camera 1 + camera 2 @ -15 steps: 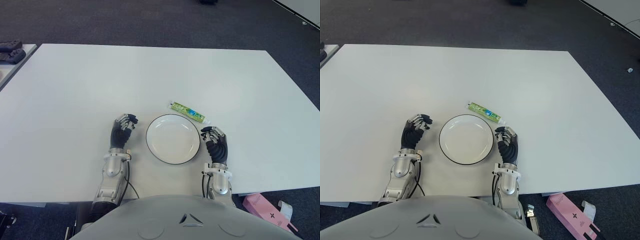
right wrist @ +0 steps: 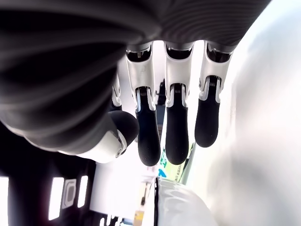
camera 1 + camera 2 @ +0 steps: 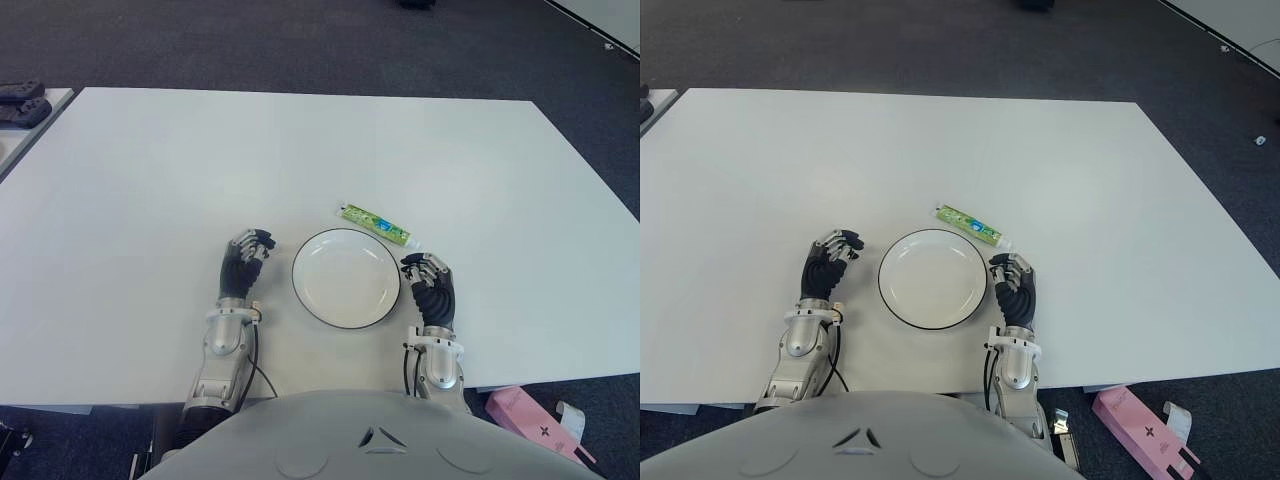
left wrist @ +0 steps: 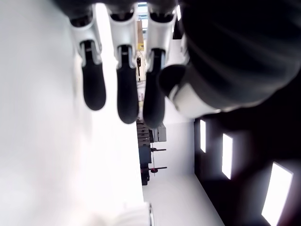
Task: Put the toothpaste on the table into the plate.
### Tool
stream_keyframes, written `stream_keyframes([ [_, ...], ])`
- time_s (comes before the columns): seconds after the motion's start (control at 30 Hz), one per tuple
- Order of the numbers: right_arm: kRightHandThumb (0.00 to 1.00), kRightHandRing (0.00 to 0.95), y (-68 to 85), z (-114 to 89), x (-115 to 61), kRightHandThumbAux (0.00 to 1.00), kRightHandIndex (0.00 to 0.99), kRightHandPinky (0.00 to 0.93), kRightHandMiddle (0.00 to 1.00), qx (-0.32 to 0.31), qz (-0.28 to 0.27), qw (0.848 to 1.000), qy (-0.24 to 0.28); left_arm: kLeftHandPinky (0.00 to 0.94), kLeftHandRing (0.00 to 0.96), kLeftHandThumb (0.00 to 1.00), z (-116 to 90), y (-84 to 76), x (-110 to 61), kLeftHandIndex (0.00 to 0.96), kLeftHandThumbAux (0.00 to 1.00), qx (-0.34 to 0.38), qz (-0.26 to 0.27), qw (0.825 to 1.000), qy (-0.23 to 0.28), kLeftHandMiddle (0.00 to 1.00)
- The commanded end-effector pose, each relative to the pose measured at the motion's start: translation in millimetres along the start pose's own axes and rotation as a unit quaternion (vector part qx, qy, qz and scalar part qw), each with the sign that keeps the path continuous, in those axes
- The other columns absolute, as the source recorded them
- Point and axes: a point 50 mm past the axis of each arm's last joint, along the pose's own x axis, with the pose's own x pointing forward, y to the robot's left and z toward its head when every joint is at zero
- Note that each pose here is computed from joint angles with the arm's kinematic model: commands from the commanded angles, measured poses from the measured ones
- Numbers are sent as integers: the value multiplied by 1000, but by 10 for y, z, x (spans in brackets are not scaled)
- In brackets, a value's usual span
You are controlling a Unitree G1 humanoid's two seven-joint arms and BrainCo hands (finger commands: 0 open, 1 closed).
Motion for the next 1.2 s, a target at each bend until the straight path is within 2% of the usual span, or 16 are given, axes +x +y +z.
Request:
stream_keyframes([
  [0.03, 705, 477, 8, -22, -4, 727, 426, 472, 484, 3, 3, 1000, 11, 448, 464, 715, -118, 27, -69, 425, 724, 14, 4, 999, 39, 485],
  [0.87, 708, 450, 62, -42, -27, 727, 429, 426, 477, -11, 63, 998, 18, 465, 470, 715, -104, 16, -78, 425, 724, 19, 4, 999, 39, 487],
  [1.2, 707, 463, 88, -43, -36, 727, 430, 474, 485, -29, 75, 997, 5, 451, 472, 714, -104, 20, -80, 425, 723, 16, 7, 999, 43, 491],
])
